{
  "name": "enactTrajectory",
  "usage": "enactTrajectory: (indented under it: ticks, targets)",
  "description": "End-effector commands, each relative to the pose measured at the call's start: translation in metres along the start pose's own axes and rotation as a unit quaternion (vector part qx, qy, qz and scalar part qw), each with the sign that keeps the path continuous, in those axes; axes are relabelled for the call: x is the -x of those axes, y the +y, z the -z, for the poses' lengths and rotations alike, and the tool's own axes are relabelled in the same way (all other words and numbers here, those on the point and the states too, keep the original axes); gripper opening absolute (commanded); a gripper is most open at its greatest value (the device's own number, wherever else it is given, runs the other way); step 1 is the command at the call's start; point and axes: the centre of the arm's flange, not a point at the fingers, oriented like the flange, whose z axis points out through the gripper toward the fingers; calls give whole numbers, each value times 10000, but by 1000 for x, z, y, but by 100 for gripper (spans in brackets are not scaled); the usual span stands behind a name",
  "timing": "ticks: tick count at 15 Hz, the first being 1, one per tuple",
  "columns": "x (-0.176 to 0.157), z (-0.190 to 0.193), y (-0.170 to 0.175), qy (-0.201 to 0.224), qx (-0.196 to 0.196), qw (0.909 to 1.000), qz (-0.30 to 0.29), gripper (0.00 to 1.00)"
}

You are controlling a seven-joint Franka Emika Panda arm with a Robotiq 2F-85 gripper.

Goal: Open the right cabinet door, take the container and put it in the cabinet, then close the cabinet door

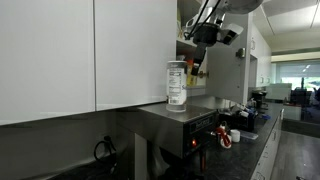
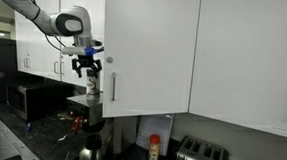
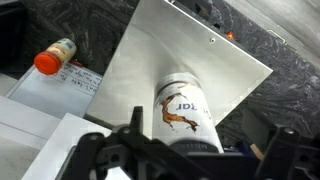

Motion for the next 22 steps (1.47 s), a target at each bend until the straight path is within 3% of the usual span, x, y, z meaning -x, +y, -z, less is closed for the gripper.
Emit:
enactTrajectory:
  ticks: [1,8,16,22]
  targets:
    - [-6,-15,-2,215,-128,9997,-38,100]
    - [-6,-25,-12,590,-204,9980,-46,100]
    - [9,-39,-17,765,-55,9970,37,100]
    - [22,-40,-21,1181,183,9927,181,100]
